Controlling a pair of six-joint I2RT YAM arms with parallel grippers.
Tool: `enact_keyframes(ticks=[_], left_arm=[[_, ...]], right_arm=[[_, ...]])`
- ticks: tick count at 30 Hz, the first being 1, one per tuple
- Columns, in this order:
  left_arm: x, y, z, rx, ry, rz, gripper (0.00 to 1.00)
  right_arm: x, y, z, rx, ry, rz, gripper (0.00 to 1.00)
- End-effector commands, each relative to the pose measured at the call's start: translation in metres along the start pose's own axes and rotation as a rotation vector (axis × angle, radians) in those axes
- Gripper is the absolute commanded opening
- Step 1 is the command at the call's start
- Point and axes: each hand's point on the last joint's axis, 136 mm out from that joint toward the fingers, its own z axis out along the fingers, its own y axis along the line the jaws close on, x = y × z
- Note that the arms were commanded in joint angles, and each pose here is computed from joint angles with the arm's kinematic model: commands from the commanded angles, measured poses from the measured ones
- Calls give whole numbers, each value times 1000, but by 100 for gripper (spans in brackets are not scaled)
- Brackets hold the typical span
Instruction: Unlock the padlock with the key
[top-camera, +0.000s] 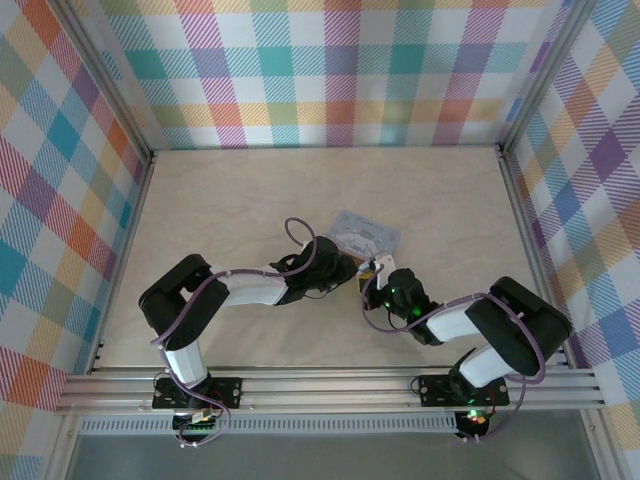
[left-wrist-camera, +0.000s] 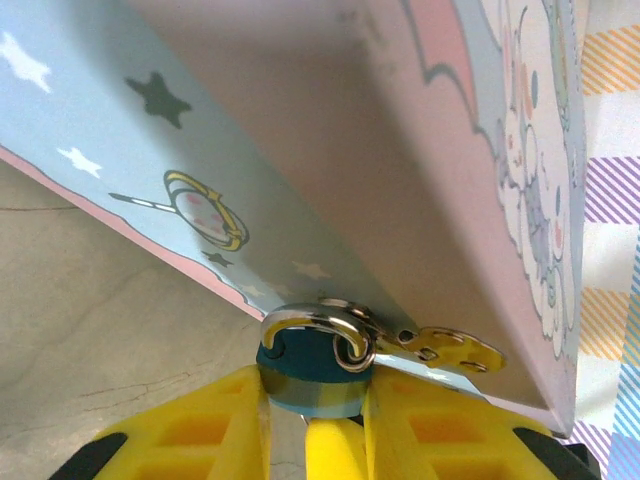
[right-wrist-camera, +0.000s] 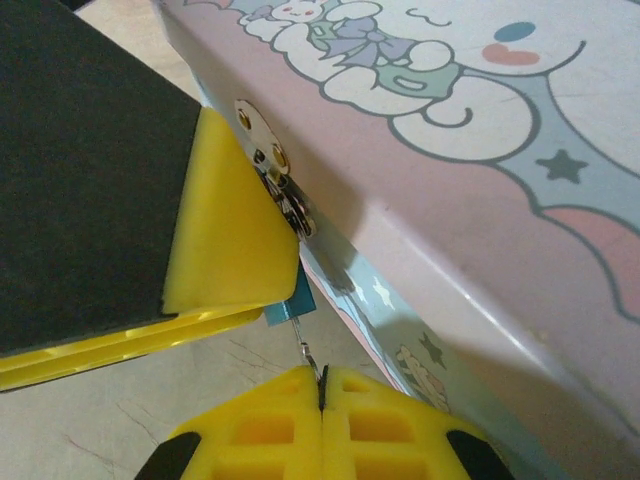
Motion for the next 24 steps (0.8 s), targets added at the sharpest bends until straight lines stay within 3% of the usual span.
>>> enact_keyframes(ticks=[1,18,24], left_arm=[[15,-14,3,45,68,2,27],[18,-16,3,58,76,-7,27],[13,-14,0,55,59,-7,28]], right_arm=[[-46,15,4,-59,-144,36,0],[-80,11,8,-82,-225,89,0],[-68,1,7,-51,-174,134,0]])
